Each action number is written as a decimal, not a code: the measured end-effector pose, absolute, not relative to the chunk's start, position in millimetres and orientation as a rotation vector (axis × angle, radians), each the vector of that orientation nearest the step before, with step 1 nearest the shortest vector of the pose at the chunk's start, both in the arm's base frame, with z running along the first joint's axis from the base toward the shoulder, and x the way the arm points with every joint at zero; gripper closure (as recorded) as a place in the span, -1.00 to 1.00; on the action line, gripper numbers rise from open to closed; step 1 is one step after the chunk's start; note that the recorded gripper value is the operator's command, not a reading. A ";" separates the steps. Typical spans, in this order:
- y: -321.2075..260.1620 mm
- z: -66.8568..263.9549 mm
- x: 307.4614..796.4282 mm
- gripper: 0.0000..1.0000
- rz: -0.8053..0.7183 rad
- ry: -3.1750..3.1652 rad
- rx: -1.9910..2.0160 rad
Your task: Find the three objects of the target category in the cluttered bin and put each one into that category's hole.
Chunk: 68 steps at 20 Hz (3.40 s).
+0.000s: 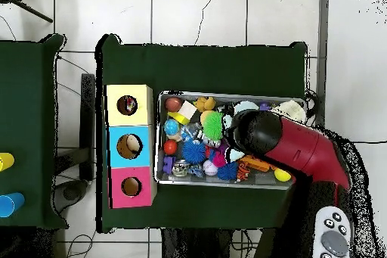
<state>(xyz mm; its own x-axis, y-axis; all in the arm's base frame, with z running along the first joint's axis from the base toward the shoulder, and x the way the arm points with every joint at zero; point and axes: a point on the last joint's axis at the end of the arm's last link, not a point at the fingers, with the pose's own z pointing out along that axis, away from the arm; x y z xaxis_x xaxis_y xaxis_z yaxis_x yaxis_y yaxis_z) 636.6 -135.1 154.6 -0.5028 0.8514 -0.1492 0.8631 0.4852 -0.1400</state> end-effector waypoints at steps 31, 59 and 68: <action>-13.5 97.1 616.7 1.00 -0.172 2.740 1.431; 33.8 86.6 555.3 -1.00 -0.159 2.793 1.564; 24.9 87.1 557.7 -1.00 -0.128 2.750 1.634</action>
<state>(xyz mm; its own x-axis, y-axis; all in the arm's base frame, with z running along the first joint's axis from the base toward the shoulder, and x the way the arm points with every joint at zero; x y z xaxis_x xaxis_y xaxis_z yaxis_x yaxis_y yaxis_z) 557.7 24.9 87.1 -0.4776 0.8785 0.0101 0.8738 0.4762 -0.0988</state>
